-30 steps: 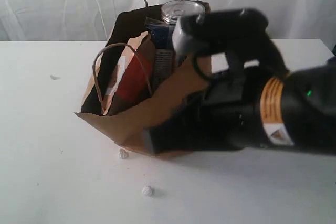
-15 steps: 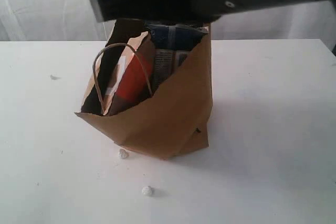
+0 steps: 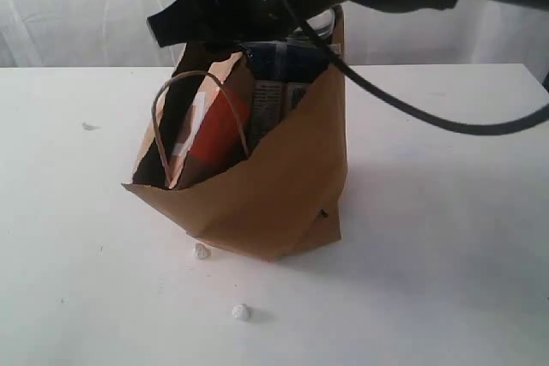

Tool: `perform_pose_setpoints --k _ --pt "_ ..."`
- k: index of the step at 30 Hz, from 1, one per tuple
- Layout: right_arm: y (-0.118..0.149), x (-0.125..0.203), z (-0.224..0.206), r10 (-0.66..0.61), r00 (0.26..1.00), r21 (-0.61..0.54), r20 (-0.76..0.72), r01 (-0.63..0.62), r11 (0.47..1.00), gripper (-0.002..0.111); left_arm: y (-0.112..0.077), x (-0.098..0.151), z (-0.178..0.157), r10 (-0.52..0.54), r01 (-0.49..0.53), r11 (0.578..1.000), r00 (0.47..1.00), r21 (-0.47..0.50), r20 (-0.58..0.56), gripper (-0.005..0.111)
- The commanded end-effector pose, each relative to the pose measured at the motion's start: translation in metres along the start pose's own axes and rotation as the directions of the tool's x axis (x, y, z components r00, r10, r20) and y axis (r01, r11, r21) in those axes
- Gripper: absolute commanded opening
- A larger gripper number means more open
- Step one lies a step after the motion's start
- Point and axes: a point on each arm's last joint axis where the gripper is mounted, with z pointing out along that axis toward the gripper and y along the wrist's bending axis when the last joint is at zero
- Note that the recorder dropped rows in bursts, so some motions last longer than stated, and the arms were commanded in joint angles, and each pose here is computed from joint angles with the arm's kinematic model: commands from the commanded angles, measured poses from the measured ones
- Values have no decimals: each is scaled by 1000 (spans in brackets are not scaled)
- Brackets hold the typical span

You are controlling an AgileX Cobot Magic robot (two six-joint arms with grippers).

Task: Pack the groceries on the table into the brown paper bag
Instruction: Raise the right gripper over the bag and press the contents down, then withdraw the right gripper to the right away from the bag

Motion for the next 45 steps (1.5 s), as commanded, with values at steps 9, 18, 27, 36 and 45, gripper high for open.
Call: perform_pose_setpoints --k 9,18,27,36,45 --pt "-11 34 -98 -58 998 -23 -24 57 998 62 0 1 0 -8 8 1000 1000 0 2 0" --pt "-13 98 -139 -26 978 -137 -206 -2 991 62 0 1 0 -6 6 1000 1000 0 2 0" --pt "-1 159 -128 39 950 -208 -309 -107 972 52 0 1 0 -6 6 1000 1000 0 2 0" --pt "19 194 -102 112 931 -254 -349 -208 945 24 0 1 0 -6 6 1000 1000 0 2 0" --pt "27 190 -100 168 934 -312 -316 -270 911 13 0 1 0 -6 6 1000 1000 0 2 0"
